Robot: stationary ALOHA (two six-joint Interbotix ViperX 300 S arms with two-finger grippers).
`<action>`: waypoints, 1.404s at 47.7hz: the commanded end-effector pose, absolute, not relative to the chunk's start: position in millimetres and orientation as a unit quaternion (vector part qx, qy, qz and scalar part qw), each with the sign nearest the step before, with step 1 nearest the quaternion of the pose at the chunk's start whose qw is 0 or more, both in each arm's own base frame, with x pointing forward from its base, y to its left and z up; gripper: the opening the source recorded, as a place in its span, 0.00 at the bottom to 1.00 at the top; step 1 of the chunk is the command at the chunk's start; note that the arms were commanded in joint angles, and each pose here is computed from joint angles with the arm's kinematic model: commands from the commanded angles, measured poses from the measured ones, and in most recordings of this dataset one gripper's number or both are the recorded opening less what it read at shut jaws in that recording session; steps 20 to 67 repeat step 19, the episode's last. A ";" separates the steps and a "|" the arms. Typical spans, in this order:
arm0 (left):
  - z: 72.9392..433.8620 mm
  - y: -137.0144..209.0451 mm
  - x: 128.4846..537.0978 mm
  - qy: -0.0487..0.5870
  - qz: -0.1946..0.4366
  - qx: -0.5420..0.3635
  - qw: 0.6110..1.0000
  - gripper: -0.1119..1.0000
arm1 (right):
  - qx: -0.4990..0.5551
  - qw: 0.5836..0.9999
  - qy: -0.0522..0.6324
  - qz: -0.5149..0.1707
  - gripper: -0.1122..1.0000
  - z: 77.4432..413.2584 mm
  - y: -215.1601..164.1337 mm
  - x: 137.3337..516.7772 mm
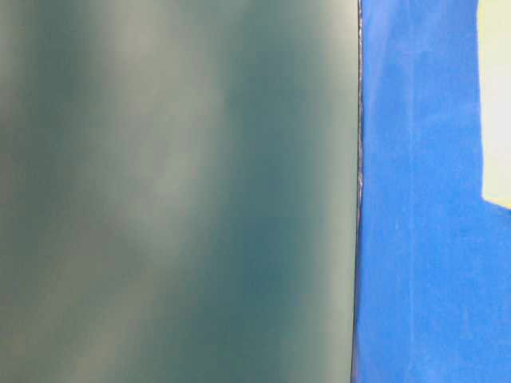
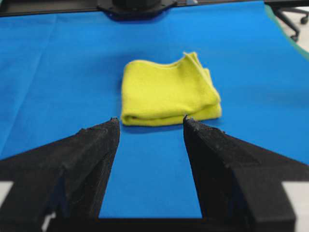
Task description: Fold the yellow towel.
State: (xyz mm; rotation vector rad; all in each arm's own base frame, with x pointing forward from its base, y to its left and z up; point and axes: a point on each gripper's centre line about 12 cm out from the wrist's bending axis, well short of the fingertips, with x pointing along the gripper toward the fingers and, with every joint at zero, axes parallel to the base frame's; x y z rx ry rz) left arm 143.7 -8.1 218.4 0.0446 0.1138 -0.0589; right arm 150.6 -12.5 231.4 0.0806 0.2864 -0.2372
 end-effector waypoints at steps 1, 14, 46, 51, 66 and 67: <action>222.3 -7.5 145.0 0.053 -0.027 0.021 0.998 0.58 | 0.038 0.982 0.144 -0.117 0.67 233.6 -11.5 153.3; 222.1 -7.5 145.0 0.054 -0.027 0.021 0.998 0.58 | 0.035 0.982 0.150 -0.111 0.67 229.9 -9.5 154.7; 222.1 -7.8 145.0 0.054 -0.028 0.021 0.998 0.58 | 0.034 0.982 0.151 -0.106 0.67 229.1 -8.3 155.2; 222.1 -7.8 145.0 0.054 -0.028 0.021 0.998 0.58 | 0.034 0.982 0.151 -0.106 0.67 229.1 -8.3 155.2; 222.1 -7.8 145.0 0.054 -0.028 0.021 0.998 0.58 | 0.034 0.982 0.151 -0.106 0.67 229.1 -8.3 155.2; 222.1 -7.8 145.0 0.054 -0.028 0.021 0.998 0.58 | 0.034 0.982 0.151 -0.106 0.67 229.1 -8.3 155.2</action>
